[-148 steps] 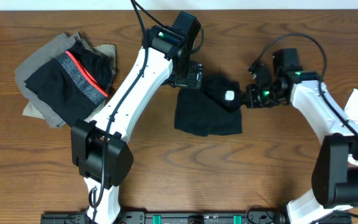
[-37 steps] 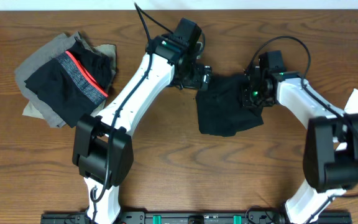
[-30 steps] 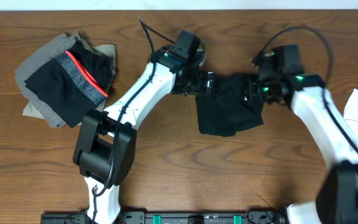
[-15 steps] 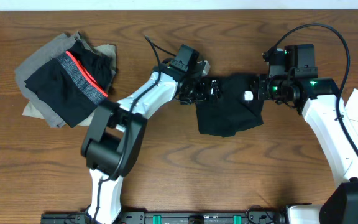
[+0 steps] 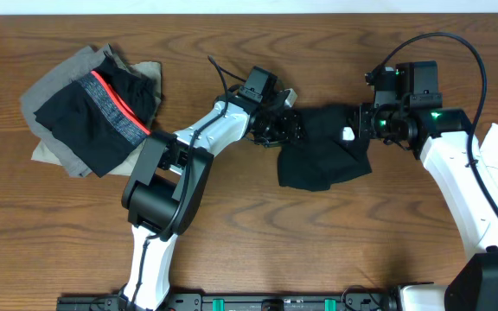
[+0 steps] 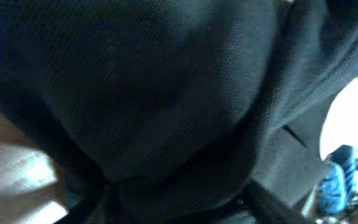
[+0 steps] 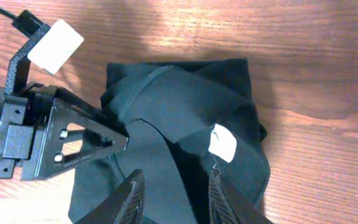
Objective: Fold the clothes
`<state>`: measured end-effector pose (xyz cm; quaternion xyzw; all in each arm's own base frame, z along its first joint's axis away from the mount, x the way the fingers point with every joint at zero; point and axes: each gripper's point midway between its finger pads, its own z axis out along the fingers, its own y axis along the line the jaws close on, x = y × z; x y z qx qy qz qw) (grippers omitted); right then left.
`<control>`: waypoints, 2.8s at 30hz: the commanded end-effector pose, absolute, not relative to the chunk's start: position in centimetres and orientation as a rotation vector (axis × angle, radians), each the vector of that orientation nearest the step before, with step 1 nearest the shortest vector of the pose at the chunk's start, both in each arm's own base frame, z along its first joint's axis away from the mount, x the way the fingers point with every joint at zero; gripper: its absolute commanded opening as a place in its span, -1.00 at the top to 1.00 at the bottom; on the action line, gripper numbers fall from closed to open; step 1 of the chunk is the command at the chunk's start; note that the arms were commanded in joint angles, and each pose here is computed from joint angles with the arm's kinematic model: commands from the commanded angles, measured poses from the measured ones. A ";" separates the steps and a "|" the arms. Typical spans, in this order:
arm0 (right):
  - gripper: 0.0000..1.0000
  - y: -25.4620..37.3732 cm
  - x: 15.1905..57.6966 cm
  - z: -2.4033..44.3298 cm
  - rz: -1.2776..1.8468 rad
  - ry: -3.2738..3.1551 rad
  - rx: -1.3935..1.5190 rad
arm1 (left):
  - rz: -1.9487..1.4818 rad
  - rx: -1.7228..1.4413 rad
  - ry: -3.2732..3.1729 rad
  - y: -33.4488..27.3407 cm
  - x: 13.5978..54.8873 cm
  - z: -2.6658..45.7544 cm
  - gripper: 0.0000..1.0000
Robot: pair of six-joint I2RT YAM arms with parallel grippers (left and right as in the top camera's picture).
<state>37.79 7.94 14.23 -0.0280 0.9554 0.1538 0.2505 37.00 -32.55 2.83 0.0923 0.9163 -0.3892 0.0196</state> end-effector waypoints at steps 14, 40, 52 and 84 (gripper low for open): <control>0.37 7.6 37.7 14.1 0.408 2.609 -0.066 | -1.181 -0.034 3.003 -26.3 36.9 1.5 -0.96; 0.98 15.0 41.4 4.3 0.769 2.598 -0.348 | -1.258 0.073 2.826 -26.0 37.6 8.6 -0.96; 0.97 11.8 40.6 1.1 0.557 2.760 -0.181 | -1.215 -0.054 2.894 -21.1 37.7 7.3 -0.96; 0.98 11.8 40.5 1.1 0.561 2.769 -0.172 | -1.336 -0.030 2.946 -28.6 35.8 -0.3 -0.72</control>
